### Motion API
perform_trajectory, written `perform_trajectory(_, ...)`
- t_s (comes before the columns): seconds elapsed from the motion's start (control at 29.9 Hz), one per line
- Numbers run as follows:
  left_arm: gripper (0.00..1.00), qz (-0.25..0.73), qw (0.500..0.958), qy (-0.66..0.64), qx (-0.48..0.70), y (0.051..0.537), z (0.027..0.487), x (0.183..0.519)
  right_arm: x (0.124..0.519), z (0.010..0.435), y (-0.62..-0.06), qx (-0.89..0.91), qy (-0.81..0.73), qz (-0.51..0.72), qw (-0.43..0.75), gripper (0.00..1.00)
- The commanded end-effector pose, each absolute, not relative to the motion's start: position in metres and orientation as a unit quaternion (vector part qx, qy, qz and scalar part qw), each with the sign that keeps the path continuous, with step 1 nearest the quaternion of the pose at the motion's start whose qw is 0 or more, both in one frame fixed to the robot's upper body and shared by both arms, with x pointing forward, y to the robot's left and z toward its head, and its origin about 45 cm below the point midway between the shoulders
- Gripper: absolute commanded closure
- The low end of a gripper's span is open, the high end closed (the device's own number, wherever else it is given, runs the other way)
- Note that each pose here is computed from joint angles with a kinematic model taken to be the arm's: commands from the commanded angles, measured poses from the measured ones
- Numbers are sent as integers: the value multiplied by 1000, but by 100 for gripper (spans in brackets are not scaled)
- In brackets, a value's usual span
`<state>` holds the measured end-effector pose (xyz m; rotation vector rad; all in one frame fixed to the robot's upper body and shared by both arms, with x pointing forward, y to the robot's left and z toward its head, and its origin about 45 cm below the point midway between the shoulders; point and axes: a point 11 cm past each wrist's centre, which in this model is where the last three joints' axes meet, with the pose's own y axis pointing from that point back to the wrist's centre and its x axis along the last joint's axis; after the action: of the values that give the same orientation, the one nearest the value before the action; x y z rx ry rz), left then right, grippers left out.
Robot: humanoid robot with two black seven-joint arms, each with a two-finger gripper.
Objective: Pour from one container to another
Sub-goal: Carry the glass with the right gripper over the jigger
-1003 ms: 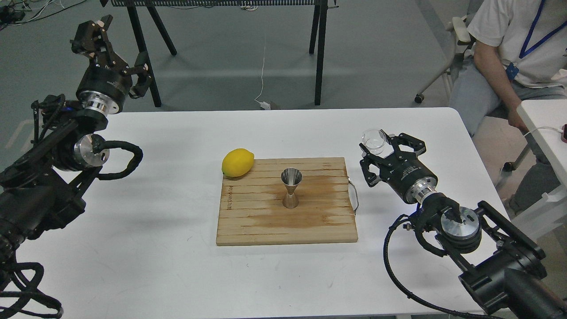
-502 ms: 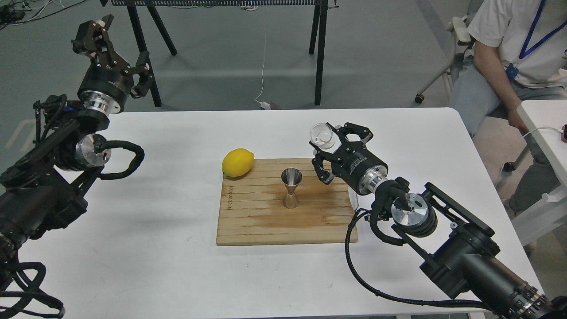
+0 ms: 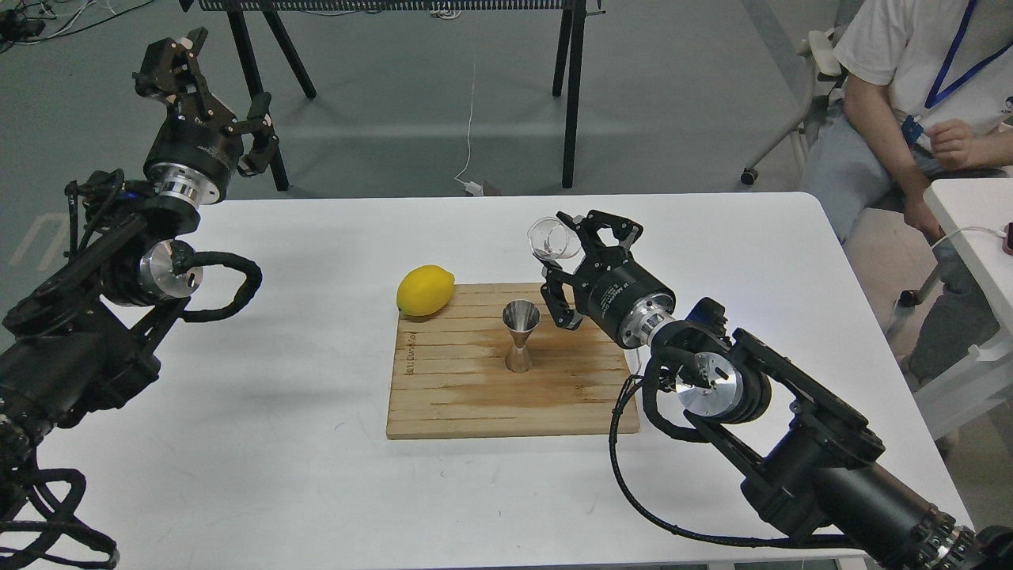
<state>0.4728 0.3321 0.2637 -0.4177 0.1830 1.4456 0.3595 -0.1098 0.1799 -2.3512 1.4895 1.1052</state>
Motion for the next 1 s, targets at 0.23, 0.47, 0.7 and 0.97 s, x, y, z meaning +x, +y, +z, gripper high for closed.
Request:
perform_trajectory(0.23,0,656,726,82,-189,333,264,473,354,177,-100,-806,486,334,42,69)
perform_trajectory(0.47,0,656,725,83,-192,333,265,473,349,176,-90,-830,476,290,13,69)
perform_trajectory(0.7,0,657,725,83,-192,333,265,473,345,173,-84,-838,469,279,-3,69)
perform_trajectory(0.97,0,657,725,83,-192,333,265,473,353,179,-94,-843,480,241,-18,69)
